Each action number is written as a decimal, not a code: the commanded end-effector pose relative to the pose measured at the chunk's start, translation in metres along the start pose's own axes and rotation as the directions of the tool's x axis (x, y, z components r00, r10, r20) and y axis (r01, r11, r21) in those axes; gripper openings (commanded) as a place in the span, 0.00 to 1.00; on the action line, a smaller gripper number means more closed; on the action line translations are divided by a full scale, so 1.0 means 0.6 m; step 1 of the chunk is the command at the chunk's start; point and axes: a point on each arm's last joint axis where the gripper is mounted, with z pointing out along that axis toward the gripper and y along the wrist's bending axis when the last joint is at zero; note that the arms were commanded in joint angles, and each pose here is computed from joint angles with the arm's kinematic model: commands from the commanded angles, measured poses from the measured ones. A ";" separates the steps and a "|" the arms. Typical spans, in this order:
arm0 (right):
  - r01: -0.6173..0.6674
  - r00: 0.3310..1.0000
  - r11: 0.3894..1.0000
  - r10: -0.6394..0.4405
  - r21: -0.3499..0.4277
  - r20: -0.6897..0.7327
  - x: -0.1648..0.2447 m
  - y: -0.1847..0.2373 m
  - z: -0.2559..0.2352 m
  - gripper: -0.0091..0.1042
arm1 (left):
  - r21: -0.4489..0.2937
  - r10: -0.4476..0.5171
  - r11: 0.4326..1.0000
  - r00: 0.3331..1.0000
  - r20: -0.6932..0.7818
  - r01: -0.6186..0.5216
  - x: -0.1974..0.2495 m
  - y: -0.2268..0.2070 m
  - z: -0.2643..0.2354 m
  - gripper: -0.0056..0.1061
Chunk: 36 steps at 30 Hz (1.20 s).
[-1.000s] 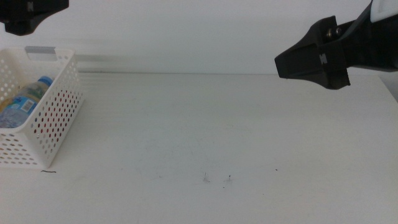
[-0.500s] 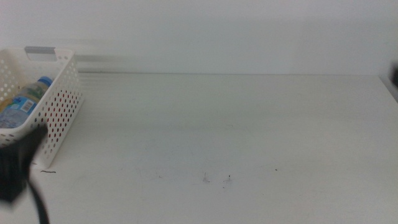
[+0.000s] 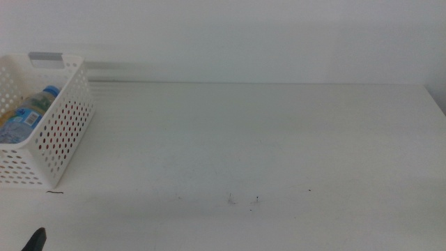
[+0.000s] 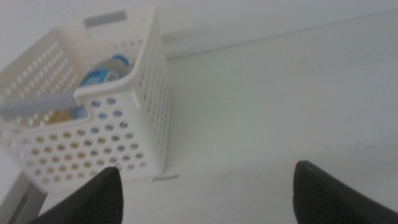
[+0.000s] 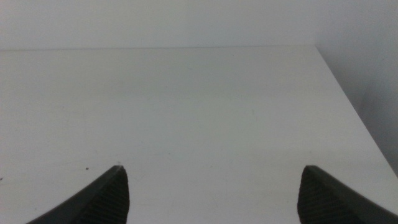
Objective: Use arms to grab the bottles and put them into the dustbin to the left of the table.
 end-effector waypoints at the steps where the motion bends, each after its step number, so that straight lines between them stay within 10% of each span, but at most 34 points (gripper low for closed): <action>1: 0.012 0.999 1.000 -0.012 0.005 0.033 0.017 -0.001 -0.002 0.89 | -0.034 -0.046 0.998 0.999 0.017 0.047 0.012 0.001 0.006 0.89; 20: 0.009 0.999 1.000 -0.009 0.004 0.053 0.053 -0.002 -0.003 0.89 | -0.074 0.018 0.997 0.997 0.074 -0.013 0.004 0.008 0.005 0.89; 24: 0.009 0.999 1.000 -0.010 0.003 0.053 0.053 -0.002 -0.003 0.89 | -0.039 -0.159 0.986 0.981 0.110 0.164 0.001 0.007 0.005 0.89; 36: 0.009 0.999 1.000 -0.010 0.003 0.053 0.053 -0.002 -0.003 0.89 | -0.051 -0.151 0.986 0.981 0.121 0.158 -0.001 0.009 0.004 0.89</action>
